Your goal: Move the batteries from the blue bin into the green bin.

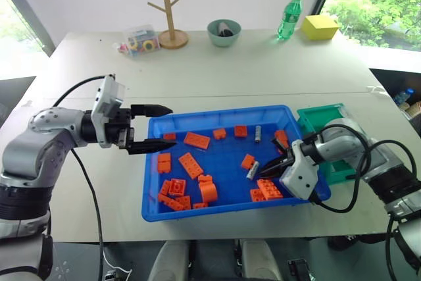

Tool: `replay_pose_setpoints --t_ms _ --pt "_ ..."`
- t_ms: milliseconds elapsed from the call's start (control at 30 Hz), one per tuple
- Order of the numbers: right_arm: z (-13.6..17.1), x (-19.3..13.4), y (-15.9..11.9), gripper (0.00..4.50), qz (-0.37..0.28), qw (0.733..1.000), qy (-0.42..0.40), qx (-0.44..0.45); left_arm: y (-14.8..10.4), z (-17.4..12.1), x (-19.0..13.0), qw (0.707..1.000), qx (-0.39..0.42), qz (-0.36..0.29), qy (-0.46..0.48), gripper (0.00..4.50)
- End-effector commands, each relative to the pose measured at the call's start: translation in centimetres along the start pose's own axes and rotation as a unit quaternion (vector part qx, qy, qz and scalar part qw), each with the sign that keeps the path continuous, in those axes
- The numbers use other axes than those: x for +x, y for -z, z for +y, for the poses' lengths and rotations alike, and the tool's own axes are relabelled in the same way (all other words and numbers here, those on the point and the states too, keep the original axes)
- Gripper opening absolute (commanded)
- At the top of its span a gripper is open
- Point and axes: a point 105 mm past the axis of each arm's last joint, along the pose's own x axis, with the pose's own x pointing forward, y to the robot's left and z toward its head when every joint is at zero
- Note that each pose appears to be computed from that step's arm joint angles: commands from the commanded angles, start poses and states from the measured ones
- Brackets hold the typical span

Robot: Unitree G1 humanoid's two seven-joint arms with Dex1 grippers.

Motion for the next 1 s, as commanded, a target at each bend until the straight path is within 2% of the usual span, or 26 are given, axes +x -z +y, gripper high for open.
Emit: replay_pose_setpoints --t_ms 33,100,200,367,900,1000 --pt "-0.9 -0.4 -0.2 0.60 0.001 1.000 0.017 -0.004 -1.2 -0.1 -0.2 1.000 0.026 -0.009 0.000 4.50" --pt "-1.2 -0.5 -0.2 1.13 0.004 1.000 0.022 -0.008 -1.3 0.0 -0.2 1.000 0.026 -0.010 0.000 4.50" --pt "-1.9 -0.9 -0.2 2.27 0.004 0.999 0.032 -0.006 -1.3 0.0 -0.2 1.000 0.027 -0.010 0.000 4.50" --pt "-2.7 -0.7 -0.4 2.27 0.000 0.999 0.037 -0.002 -1.3 0.0 -0.1 1.000 0.027 -0.010 0.000 4.50" --pt "-2.2 2.1 0.3 2.27 -0.016 1.000 -0.006 0.010 -1.6 0.1 -0.2 0.999 0.031 -0.011 -0.006 4.50" --pt "-2.0 2.2 0.6 1.41 -0.017 1.000 -0.017 0.020 -1.6 0.1 -0.1 0.999 0.032 -0.013 -0.009 4.50"
